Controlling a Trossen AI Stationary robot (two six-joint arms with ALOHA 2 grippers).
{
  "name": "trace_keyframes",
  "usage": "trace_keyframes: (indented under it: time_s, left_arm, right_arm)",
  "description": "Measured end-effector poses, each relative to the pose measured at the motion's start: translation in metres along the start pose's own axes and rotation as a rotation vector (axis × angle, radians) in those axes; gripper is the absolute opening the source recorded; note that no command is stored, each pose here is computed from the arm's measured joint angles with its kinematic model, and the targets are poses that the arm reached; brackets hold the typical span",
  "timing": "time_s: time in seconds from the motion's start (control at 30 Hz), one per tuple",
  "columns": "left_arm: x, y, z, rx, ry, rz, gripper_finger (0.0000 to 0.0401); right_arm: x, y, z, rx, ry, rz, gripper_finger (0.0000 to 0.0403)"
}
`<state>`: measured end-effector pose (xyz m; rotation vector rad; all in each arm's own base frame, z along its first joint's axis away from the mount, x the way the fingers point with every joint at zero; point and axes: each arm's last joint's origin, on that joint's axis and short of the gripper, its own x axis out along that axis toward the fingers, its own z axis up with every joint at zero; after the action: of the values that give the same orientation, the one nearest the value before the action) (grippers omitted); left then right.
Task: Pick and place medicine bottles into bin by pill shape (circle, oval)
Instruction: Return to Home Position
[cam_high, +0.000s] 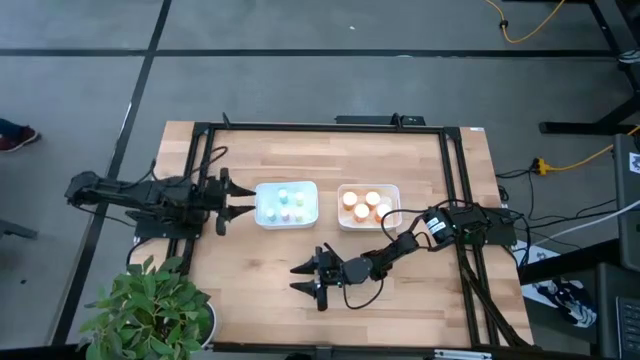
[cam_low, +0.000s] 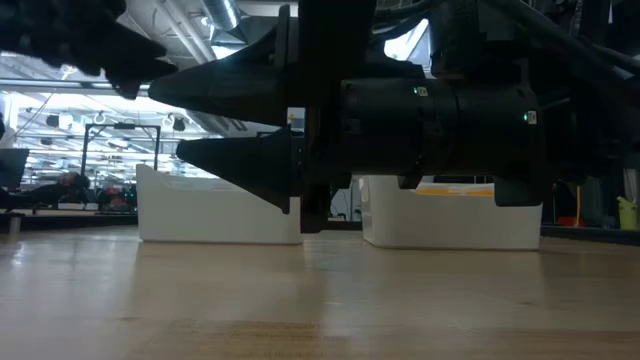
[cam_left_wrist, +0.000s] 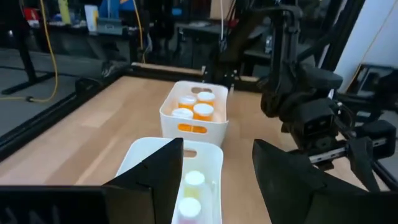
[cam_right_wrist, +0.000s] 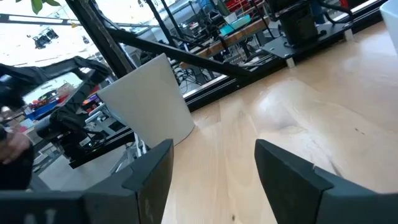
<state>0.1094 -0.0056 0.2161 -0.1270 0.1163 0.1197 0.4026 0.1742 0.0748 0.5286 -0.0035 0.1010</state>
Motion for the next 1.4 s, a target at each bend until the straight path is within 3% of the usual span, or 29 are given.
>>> trace_keyframes:
  time_s: [0.4,0.63,0.9,1.07,1.17,1.3,1.4]
  left_arm:
    - [-0.003,0.005,-0.039,-0.041,-0.190,-0.064,0.0185]
    - [-0.002,0.006,-0.042,-0.042,-0.188,-0.045,0.0185]
    - [-0.002,0.007,-0.044,-0.039,-0.177,-0.041,0.0186]
    - [-0.002,0.006,-0.044,-0.039,-0.177,-0.042,0.0186]
    - [-0.002,0.007,-0.044,-0.039,-0.177,-0.042,0.0186]
    - [-0.002,0.006,-0.044,-0.039,-0.177,-0.042,0.0186]
    - [-0.002,0.006,-0.044,-0.039,-0.177,-0.042,0.0186]
  right_arm:
    - [0.001,-0.003,0.002,-0.003,0.004,0.006,0.0227]
    - [0.007,-0.016,0.009,-0.007,0.044,0.079,0.0227]
    - [0.016,-0.053,0.034,-0.052,0.175,0.342,0.0227]
    - [0.014,-0.052,0.060,-0.128,0.184,0.477,0.0227]
    - [0.004,-0.047,0.072,-0.197,0.229,0.421,0.0227]
    - [-0.015,-0.040,0.095,-0.306,0.223,0.229,0.0227]
    - [-0.039,-0.038,0.117,-0.351,0.207,0.156,0.0227]
